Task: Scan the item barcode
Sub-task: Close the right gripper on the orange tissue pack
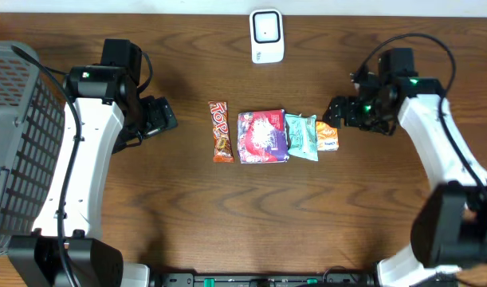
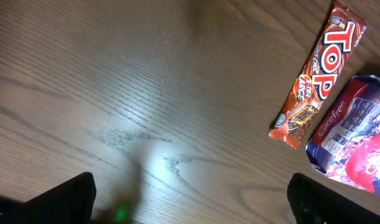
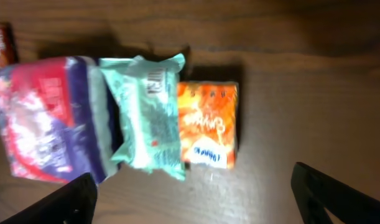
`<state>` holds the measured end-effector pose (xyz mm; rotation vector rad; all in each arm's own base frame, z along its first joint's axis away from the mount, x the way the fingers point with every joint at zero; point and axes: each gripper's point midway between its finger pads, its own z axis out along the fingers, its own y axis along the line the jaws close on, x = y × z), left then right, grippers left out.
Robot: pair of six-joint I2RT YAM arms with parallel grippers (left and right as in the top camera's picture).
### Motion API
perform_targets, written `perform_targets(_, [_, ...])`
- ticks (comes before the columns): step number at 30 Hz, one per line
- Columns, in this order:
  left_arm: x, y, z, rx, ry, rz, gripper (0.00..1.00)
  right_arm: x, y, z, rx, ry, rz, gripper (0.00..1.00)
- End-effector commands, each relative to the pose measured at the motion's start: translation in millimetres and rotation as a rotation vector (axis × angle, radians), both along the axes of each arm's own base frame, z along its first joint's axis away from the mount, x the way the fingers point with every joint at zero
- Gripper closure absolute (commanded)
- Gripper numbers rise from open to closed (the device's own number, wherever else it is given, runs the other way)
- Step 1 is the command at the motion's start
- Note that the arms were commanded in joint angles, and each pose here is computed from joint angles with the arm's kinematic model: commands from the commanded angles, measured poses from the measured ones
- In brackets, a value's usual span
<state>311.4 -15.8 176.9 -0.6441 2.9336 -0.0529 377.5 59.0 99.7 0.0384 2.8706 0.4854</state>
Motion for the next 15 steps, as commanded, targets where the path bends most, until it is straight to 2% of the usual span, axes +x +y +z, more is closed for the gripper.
perform_targets(1, [-0.4,2.8,-2.3,0.014,0.008,-0.009,0.02,11.9,7.7,-13.9,0.079,0.007,0.042,0.16])
perform_targets(5, [-0.4,2.8,-2.3,0.014,0.008,-0.009,0.02,15.6,19.3,-36.8,0.147,0.025,0.114,0.37])
perform_targets(9, [-0.4,2.8,-2.3,0.014,0.008,-0.009,0.02,16.9,15.4,-63.5,0.124,0.07,0.108,0.43])
perform_targets(12, [-0.4,2.8,-2.3,0.014,0.008,-0.009,0.02,14.7,7.4,-78.6,0.085,0.104,0.095,0.42])
perform_targets(15, [-0.4,2.8,-2.3,0.014,0.008,-0.009,0.02,11.2,-3.0,-91.0,0.037,0.138,0.081,0.34])
